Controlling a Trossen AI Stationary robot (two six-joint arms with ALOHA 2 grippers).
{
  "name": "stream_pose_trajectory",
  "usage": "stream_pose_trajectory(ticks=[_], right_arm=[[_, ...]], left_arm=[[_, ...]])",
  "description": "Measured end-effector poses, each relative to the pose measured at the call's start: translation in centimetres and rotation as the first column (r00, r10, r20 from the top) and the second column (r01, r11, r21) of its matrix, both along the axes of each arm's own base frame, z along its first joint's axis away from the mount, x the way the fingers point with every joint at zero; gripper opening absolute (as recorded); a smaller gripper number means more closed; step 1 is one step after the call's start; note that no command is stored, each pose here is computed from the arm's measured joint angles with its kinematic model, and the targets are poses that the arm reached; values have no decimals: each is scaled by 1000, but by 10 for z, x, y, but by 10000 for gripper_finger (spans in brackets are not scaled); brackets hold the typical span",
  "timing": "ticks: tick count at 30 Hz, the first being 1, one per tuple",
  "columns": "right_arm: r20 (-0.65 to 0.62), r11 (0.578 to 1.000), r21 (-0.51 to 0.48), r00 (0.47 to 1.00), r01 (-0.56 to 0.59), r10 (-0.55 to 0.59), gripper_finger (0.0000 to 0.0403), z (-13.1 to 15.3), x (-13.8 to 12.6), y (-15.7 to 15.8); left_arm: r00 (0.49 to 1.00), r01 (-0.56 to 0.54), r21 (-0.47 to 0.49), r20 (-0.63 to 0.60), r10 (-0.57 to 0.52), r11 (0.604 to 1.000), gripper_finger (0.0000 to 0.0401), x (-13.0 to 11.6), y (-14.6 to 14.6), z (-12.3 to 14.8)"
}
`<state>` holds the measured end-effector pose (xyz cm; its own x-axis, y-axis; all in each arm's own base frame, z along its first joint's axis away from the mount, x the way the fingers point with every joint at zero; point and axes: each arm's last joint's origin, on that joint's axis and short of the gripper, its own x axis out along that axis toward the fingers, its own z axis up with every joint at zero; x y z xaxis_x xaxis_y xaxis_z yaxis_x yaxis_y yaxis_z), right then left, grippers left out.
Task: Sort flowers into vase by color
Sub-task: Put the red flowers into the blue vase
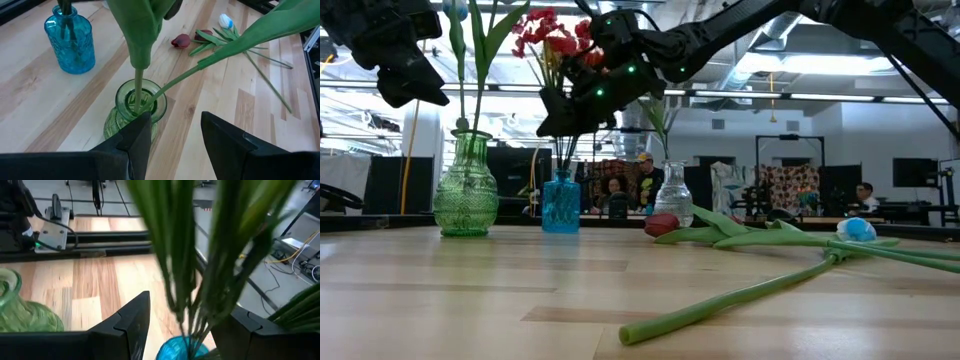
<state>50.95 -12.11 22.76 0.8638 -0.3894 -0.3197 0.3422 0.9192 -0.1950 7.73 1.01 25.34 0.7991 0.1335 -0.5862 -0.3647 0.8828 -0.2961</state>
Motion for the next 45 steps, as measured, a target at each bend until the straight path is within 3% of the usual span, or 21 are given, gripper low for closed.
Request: stream_pose_trajectory(ticks=[7, 13, 20, 45], right_arm=[[-50, 990, -65, 991, 122, -126, 213, 7, 0, 0], [-114, 992, -63, 986, 112, -118, 213, 9, 0, 8], [-90, 993, -64, 991, 96, -102, 213, 19, 3, 16], [-301, 987, -102, 941, 128, -153, 213, 49, -4, 34]], left_arm=[[1000, 0, 0, 0, 0, 1000, 160, 0, 0, 0], [1000, 0, 0, -1, 0, 1000, 160, 0, 0, 0], [1000, 0, 0, -1, 0, 1000, 160, 0, 0, 0], [1000, 1, 0, -1, -1, 1000, 160, 0, 0, 0]])
